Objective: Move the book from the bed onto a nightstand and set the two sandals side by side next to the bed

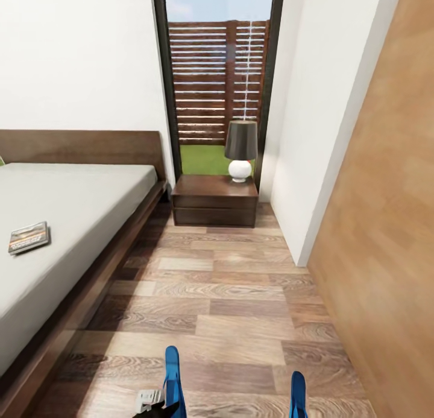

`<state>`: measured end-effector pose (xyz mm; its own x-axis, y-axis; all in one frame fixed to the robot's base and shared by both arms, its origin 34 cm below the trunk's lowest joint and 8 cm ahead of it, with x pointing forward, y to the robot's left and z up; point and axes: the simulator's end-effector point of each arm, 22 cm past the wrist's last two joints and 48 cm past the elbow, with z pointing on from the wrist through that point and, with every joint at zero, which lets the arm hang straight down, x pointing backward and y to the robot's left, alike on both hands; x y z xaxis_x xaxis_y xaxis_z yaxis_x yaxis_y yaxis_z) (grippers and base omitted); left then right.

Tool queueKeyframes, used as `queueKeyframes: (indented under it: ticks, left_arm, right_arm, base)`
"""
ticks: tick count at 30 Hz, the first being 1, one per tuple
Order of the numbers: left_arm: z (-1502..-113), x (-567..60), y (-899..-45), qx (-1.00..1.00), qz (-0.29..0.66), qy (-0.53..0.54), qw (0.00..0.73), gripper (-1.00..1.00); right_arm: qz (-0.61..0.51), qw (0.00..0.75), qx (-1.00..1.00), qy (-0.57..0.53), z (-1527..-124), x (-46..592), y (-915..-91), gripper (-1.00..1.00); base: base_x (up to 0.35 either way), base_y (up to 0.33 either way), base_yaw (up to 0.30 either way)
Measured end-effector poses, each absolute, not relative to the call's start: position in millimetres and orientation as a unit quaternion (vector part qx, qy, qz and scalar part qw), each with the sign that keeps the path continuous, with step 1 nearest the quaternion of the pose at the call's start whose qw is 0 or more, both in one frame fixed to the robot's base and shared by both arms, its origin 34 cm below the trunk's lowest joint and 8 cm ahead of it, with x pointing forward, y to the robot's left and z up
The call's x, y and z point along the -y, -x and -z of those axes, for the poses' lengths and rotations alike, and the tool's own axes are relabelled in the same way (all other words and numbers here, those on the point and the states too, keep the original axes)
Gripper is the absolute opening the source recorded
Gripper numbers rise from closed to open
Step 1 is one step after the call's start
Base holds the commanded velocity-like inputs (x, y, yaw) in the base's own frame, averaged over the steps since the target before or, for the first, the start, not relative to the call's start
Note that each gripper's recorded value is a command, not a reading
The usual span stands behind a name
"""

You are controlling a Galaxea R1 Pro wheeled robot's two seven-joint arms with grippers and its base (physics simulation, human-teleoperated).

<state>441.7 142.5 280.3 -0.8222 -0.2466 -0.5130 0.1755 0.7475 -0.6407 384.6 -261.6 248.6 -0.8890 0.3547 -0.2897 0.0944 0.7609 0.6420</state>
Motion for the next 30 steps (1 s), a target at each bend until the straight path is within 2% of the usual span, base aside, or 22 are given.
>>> queueKeyframes:
  ticks: [11,30]
  left_arm:
    - [-280.4,-142.7,-442.0,-0.886,0.355,0.02,0.298,-1.0]
    - [-280.9,-142.3,-442.1,-0.886,0.356,0.02,0.298,-1.0]
  right_arm:
    - [-0.323,0.201,-0.916,-0.122,-248.7,261.5,-384.6,-1.0]
    - [-0.324,0.201,-0.916,-0.122,-248.8,261.3,-384.6,-1.0]
  base:
    - [0.308,-0.102,0.0]
    - [0.322,-0.005,0.0]
